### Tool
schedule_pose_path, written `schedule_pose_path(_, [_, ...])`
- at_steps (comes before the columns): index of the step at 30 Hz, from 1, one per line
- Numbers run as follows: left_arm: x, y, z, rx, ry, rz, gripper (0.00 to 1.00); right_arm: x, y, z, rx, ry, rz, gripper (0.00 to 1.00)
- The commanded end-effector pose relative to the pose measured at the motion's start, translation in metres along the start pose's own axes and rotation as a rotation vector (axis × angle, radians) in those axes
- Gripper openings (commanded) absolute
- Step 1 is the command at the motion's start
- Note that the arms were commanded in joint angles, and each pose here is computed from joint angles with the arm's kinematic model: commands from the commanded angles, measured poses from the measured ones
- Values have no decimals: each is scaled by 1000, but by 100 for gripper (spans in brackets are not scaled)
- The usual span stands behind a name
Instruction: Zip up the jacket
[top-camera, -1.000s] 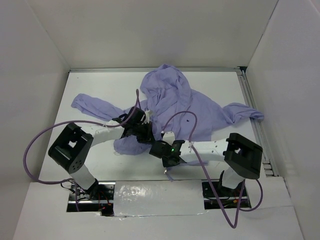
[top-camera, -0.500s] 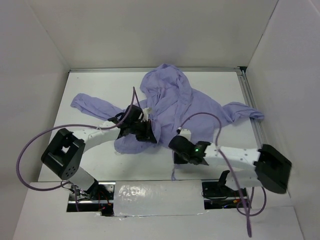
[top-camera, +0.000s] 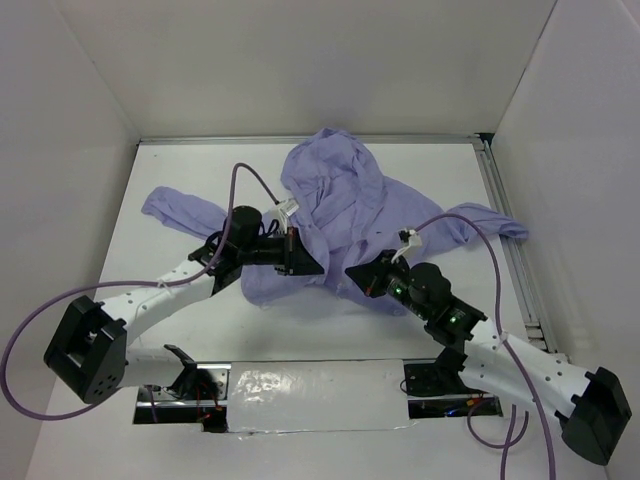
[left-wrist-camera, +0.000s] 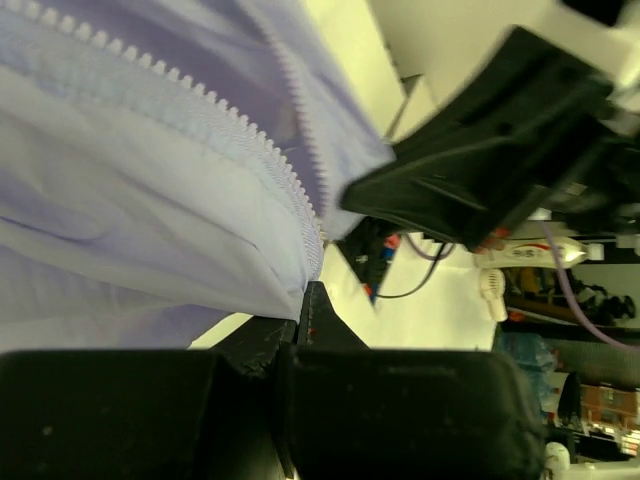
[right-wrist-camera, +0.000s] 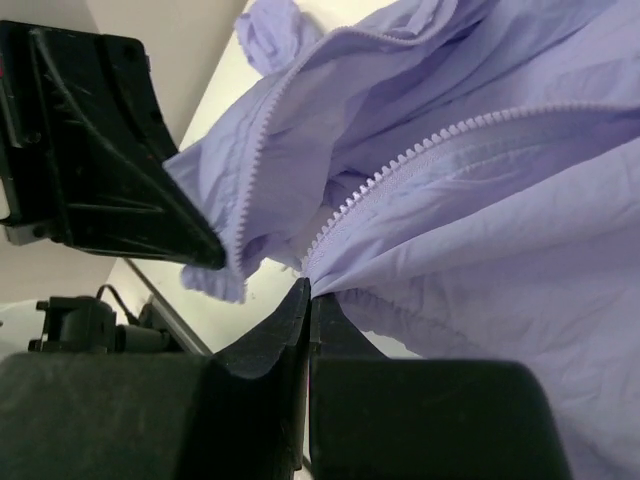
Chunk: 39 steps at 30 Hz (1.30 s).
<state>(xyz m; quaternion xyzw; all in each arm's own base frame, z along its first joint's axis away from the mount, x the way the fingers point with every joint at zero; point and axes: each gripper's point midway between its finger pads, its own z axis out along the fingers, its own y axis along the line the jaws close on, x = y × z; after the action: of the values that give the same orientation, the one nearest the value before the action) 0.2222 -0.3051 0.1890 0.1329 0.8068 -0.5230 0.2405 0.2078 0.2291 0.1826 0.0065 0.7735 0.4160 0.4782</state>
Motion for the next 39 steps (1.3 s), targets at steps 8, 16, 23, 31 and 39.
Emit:
schedule_pose_path(8, [-23,-43,-7,186,-144,80,0,-26,44,-5,-339,-123,-33,0])
schedule_pose_path(16, [-28,-52,-7,275,-192,102,0,-36,58,-13,-415,-136,-64,0])
schedule_pose_path(23, [-30,-58,-13,368,-221,121,0,-41,61,-18,-444,-141,-54,0])
schedule_pose_path(31, [-24,-55,-13,437,-197,101,0,-48,62,-24,-473,-159,-37,0])
schedule_pose_path(39, [-25,-61,-14,489,-203,127,0,-45,65,-24,-497,-142,-43,0])
